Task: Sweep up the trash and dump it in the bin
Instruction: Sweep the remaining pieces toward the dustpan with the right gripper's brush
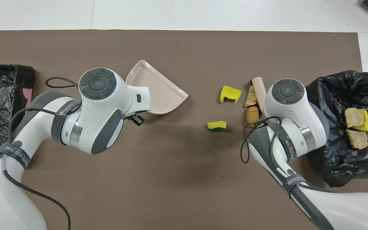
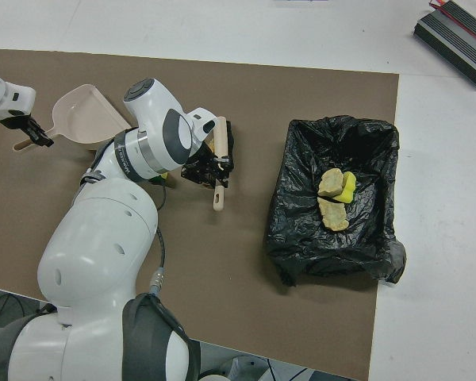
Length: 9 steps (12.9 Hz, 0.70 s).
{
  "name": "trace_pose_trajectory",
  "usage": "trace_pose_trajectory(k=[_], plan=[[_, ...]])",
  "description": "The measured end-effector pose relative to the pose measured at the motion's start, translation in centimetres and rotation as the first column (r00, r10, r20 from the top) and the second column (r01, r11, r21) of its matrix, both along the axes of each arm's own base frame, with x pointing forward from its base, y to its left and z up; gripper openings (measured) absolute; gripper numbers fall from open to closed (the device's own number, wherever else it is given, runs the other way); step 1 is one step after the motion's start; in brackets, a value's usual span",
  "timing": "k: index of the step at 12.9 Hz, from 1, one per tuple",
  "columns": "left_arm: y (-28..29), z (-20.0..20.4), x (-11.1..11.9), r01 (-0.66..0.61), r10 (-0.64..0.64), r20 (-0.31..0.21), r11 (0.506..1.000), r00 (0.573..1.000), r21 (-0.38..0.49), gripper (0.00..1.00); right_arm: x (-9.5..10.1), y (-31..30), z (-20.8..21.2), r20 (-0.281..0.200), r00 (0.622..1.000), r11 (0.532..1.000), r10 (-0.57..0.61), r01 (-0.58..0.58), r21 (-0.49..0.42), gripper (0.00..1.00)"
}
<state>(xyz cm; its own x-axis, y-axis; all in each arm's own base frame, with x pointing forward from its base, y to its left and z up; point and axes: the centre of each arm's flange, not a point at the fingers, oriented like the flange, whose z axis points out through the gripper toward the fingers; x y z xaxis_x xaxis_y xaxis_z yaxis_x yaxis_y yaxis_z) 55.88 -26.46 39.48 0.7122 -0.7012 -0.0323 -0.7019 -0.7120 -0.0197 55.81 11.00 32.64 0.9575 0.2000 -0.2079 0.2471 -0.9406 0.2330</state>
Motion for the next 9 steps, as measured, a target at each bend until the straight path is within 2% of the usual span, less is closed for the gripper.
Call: trace_pose_trajectory(k=[3,5,7,9], plan=[[2.2,-0.4,0.8,0.127,-0.127,-0.012,0.992,0.992,0.0,0.31,-0.3,1.6,-0.2,0.003,1.0,0.999,0.008,-0.008,0.032,0.26],[3.9,-0.4,1.6,0.241,-0.241,-0.01,0.97,0.97,-0.004,0.31,-0.3,1.4,-0.1,0.002,1.0,0.999,-0.003,0.003,0.039,0.26],[4.5,-0.3,2.1,0.398,-0.398,-0.002,0.917,0.917,-0.007,0.31,-0.1,0.7,0.8,-0.015,1.0,0.999,-0.024,0.025,0.032,0.26],[4.4,-0.3,2.3,0.536,-0.536,0.013,0.844,0.844,-0.006,0.31,-0.3,-0.4,2.9,-0.043,0.998,0.999,-0.052,0.053,0.013,0.26]])
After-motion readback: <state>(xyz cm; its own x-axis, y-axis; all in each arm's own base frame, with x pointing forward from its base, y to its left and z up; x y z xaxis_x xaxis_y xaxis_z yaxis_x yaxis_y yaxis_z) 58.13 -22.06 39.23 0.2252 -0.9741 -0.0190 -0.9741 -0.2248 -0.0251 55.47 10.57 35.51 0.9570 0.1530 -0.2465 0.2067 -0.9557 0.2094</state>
